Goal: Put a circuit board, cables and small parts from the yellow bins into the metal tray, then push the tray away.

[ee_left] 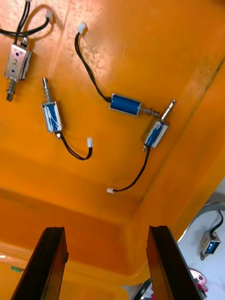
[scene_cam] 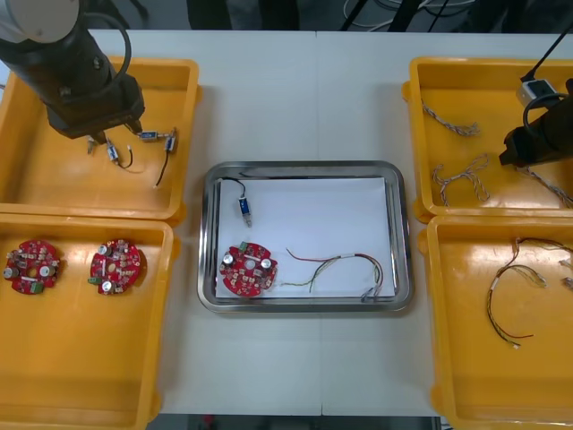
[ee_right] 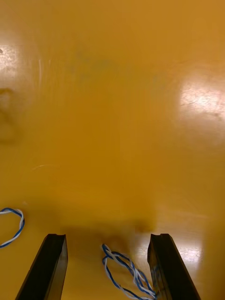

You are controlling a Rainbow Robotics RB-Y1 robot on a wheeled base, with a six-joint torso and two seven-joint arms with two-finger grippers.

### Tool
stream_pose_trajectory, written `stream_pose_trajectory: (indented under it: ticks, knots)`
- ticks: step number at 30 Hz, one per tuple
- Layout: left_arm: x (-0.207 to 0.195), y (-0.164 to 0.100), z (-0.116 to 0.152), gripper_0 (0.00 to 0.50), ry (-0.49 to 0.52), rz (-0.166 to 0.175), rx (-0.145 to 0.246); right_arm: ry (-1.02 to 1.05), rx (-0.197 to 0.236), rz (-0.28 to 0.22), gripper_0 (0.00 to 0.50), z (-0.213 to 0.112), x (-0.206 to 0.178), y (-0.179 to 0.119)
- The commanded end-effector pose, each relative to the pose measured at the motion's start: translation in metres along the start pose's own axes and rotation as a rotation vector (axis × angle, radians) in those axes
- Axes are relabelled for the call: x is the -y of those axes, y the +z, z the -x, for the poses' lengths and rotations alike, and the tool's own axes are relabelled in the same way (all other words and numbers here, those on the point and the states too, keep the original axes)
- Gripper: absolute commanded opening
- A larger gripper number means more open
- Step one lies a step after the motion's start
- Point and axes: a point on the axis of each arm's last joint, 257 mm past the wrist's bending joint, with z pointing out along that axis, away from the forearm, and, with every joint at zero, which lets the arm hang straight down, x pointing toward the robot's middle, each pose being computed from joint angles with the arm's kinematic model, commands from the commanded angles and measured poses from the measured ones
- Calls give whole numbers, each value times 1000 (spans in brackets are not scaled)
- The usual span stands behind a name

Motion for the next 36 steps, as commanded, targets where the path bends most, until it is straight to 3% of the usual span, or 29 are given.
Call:
stream_pose_trajectory:
  ticks: [1, 5, 16, 23, 28, 29, 30, 34, 36]
  knots:
    - [-10, -30, 48, 500, 45, -24, 114, 11, 38, 11, 500, 24, -9, -8]
    - [-14, -27, 62, 500, 14, -46, 133, 16, 26, 12, 500, 16, -8, -5]
    - [-30, -13, 84, 500, -20, -51, 158, 51, 10, 21, 500, 4, -7, 2]
    - [-47, 0, 89, 500, 18, -21, 150, 67, 9, 33, 486, -2, -4, 2]
    - [-51, 10, 92, 500, 25, -20, 151, 67, 6, 33, 275, -6, 0, 3]
    - [-50, 13, 92, 500, 22, -24, 152, 69, 7, 37, 203, -7, 1, 2]
    - [-49, 15, 93, 500, 25, -24, 158, 68, 7, 37, 99, -8, 2, 2]
    - [-46, 25, 95, 500, 26, -27, 166, 66, 11, 43, 0, -9, 6, 0]
    - [-44, 30, 94, 500, 30, -24, 167, 62, 10, 40, 0, -10, 7, 0]
